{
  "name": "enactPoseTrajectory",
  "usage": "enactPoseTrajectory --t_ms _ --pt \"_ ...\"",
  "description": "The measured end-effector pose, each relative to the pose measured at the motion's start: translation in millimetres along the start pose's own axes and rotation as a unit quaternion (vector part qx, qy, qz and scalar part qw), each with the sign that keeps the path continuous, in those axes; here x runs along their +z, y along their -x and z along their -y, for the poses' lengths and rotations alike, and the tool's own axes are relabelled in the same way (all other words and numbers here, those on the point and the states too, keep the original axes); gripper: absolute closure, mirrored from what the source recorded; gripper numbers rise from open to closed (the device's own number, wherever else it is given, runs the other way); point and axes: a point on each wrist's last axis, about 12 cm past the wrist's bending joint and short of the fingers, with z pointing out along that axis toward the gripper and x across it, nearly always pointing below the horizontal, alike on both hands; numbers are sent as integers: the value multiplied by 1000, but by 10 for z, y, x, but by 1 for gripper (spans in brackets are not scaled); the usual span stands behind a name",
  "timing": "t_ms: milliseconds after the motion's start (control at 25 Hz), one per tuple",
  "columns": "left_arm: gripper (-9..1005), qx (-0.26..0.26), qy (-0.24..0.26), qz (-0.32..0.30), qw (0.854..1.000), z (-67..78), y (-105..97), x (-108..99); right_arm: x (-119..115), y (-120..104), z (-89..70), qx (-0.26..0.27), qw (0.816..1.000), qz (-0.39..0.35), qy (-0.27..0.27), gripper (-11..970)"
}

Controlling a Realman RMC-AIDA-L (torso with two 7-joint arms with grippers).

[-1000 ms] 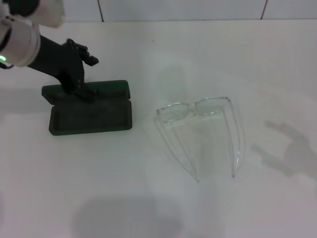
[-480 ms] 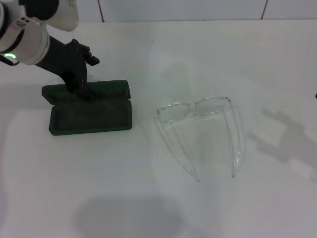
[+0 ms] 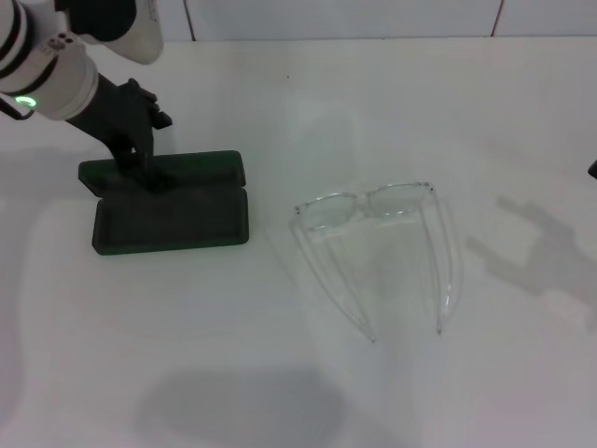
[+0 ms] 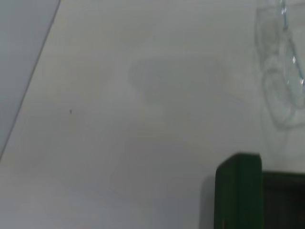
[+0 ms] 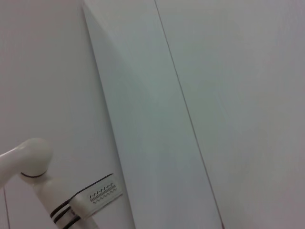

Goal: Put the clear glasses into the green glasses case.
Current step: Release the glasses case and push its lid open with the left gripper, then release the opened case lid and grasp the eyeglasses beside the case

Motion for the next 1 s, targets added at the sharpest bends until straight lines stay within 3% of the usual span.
enactPoseTrajectory --t_ms 360,760,920,1000 --pt "154 -6 -9 -32 999 4 -24 -10 6 0 8 -6 1000 1 -3 151" --pt "636 10 -27 -37 999 82 50 50 13 -21 40 -13 1000 -12 -13 157" --pt "790 11 -31 -37 999 96 58 51 66 23 137 -25 999 -45 -1 159" --pt "790 13 -36 -38 999 106 74 43 140 87 204 -26 997 -72 22 161"
